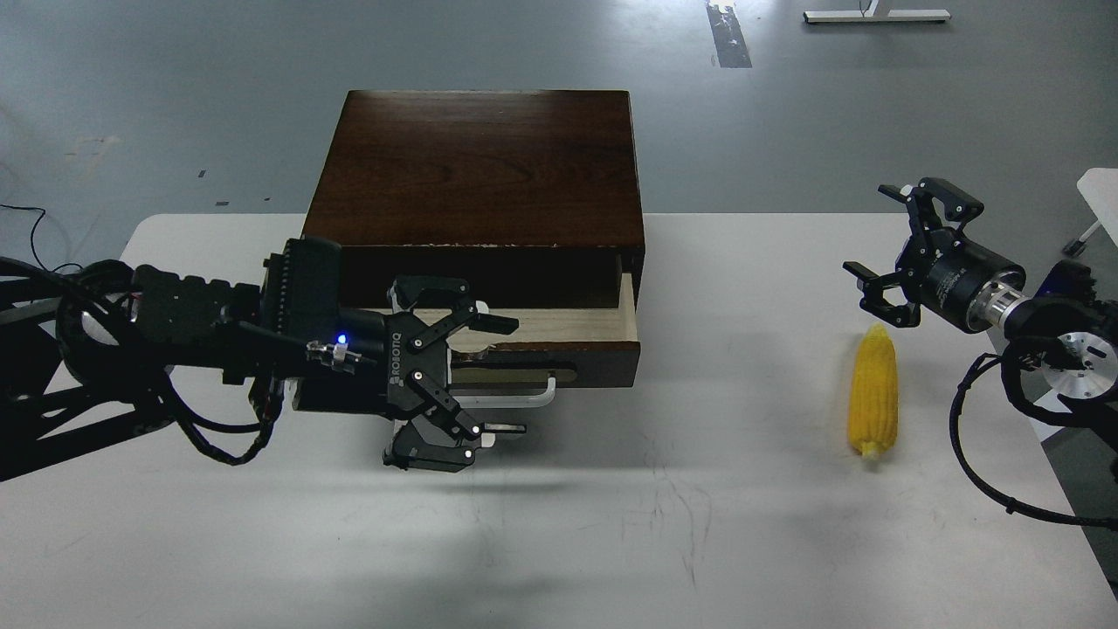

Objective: Put corn in drawer with both arms

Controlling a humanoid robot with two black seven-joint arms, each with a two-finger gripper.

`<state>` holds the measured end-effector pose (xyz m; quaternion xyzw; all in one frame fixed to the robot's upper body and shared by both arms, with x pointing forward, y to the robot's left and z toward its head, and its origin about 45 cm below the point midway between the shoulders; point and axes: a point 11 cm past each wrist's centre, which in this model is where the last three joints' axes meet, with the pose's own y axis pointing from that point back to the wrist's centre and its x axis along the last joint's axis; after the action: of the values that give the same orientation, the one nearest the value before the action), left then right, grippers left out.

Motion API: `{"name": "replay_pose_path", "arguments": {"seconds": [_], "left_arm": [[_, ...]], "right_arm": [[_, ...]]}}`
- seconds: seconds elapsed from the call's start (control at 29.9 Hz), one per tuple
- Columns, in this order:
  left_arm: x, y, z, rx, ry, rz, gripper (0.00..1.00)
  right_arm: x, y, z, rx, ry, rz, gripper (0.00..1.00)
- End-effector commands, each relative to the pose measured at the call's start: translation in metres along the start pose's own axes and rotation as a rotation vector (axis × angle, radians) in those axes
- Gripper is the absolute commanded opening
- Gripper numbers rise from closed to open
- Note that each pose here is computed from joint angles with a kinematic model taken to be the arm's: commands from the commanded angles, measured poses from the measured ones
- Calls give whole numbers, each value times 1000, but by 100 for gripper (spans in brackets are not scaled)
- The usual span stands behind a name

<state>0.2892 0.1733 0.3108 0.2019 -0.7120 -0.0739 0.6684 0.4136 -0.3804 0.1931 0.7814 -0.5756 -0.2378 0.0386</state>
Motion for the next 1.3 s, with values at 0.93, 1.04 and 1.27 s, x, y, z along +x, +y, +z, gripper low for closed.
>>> {"name": "replay_pose_path", "arguments": {"seconds": [0.93, 1.04, 1.27], "left_arm": [[-114, 192, -210, 977, 1752, 1109, 98], [-122, 195, -207, 998, 1758, 1108, 98], [-136, 198, -200, 1022, 1766, 1101, 98]], "right_arm": [[13, 80, -62, -252, 1055, -46, 100], [29, 97, -58, -370, 1284, -31, 100], [48, 115, -25, -557, 1390, -64, 100]]}}
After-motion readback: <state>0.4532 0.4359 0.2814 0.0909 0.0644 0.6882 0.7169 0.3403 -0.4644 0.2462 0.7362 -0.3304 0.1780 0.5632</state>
